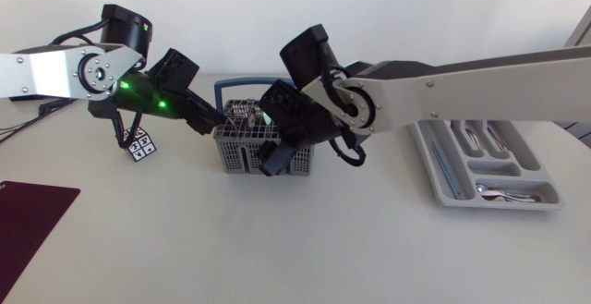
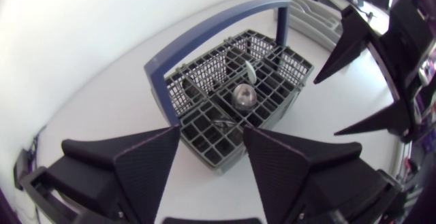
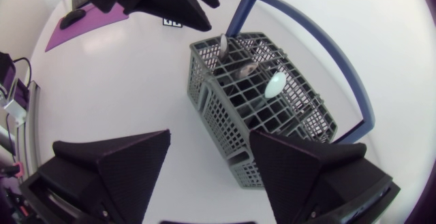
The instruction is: Transfer all utensils from the basket to the drawer tray.
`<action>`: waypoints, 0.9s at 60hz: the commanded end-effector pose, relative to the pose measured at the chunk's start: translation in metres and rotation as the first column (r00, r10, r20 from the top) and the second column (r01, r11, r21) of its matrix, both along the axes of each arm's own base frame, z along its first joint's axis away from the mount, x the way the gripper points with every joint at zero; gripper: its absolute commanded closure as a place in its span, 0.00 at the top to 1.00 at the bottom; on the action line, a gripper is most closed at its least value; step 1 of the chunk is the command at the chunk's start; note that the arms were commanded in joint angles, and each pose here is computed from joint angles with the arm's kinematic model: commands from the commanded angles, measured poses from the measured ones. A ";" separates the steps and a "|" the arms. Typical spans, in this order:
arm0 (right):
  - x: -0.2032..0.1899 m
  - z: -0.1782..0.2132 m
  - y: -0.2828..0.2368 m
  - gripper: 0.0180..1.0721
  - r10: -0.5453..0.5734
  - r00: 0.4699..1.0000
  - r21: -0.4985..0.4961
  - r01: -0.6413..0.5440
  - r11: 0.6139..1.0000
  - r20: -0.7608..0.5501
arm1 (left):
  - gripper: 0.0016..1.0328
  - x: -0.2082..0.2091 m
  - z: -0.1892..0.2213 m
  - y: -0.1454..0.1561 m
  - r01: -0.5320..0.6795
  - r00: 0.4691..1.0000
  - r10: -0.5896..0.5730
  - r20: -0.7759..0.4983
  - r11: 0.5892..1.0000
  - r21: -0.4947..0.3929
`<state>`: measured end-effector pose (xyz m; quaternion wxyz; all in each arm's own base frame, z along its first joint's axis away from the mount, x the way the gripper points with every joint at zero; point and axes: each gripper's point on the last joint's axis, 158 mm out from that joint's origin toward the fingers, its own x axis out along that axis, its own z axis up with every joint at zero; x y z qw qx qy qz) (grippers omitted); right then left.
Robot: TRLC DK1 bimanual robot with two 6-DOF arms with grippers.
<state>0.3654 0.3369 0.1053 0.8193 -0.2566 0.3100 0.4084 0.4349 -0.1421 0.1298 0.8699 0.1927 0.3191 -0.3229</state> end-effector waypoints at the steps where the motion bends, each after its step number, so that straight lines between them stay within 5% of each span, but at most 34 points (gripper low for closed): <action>1: -0.006 0.000 -0.009 0.80 0.000 1.000 0.005 0.000 1.000 -0.007 | 0.67 0.009 0.005 -0.003 0.115 0.989 -0.122 0.078 0.989 0.089; 11: -0.007 -0.005 -0.025 0.80 -0.005 1.000 -0.001 0.005 1.000 -0.020 | 0.67 0.005 -0.003 -0.005 0.250 0.951 -0.288 0.113 0.930 0.269; 23: -0.008 -0.014 -0.040 0.80 -0.008 0.999 0.001 0.008 1.000 -0.040 | 0.67 -0.008 -0.019 -0.011 0.376 0.872 -0.477 0.109 0.796 0.475; 45: -0.001 -0.021 -0.058 0.80 -0.025 0.998 0.013 0.026 1.000 -0.051 | 0.66 -0.007 -0.026 -0.010 0.436 0.740 -0.667 0.088 0.575 0.692; 54: 0.002 -0.020 -0.063 0.80 -0.027 0.999 0.012 0.028 1.000 -0.044 | 0.66 -0.002 -0.023 -0.011 0.433 0.698 -0.710 0.092 0.521 0.735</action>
